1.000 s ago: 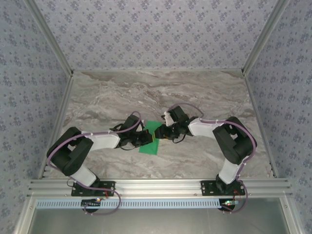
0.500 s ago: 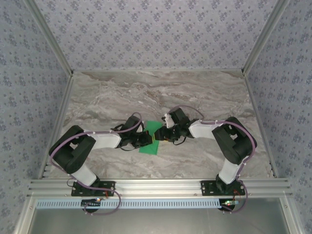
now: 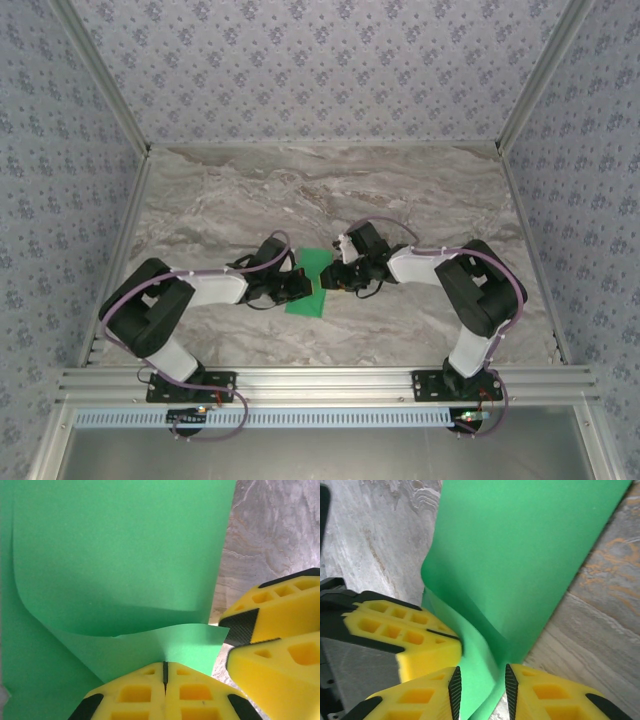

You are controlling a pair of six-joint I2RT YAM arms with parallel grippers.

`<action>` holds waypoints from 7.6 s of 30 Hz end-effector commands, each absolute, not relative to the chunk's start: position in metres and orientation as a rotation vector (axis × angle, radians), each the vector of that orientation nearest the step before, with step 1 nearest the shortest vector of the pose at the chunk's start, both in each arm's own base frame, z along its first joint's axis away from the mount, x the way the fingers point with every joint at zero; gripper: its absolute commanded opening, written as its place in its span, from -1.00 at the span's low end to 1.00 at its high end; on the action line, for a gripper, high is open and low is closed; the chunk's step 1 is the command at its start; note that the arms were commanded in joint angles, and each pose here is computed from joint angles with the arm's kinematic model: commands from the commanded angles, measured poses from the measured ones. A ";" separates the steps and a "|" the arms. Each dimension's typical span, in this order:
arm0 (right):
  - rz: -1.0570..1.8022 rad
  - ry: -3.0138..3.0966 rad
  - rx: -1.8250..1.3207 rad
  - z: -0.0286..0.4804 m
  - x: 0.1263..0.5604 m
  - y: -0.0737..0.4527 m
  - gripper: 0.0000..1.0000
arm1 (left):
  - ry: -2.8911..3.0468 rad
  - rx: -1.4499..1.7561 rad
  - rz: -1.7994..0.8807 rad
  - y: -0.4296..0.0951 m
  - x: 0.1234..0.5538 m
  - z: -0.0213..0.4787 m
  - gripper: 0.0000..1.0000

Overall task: Fold a paper plane with a square sheet of paper (pick it up from the middle)
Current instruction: Fold the triangle a second time at the center of the table.

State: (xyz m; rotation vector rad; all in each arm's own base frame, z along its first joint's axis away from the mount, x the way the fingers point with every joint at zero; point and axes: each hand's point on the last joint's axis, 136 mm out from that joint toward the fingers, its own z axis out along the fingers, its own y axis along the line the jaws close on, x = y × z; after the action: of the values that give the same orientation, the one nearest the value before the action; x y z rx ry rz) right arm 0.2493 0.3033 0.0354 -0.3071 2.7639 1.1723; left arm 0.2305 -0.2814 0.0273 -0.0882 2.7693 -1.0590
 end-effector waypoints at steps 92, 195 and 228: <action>0.918 2.889 -0.354 0.003 0.274 0.294 -0.93 | 2.812 -0.096 -0.988 -0.274 0.225 0.011 -0.87; 0.883 2.922 -0.594 -0.012 0.283 0.306 -0.97 | 2.657 -0.478 -0.884 -0.231 0.262 0.006 -0.92; 0.785 2.840 -0.624 0.027 0.234 0.344 -1.00 | 2.808 -0.578 -0.687 -0.201 0.230 -0.036 -0.99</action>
State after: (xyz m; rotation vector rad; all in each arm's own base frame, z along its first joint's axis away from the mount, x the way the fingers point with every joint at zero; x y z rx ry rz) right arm 0.2257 0.3369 0.0247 -0.6444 2.8488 0.7852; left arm 0.2670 -0.2440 0.0171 -0.4707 2.6212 -0.9752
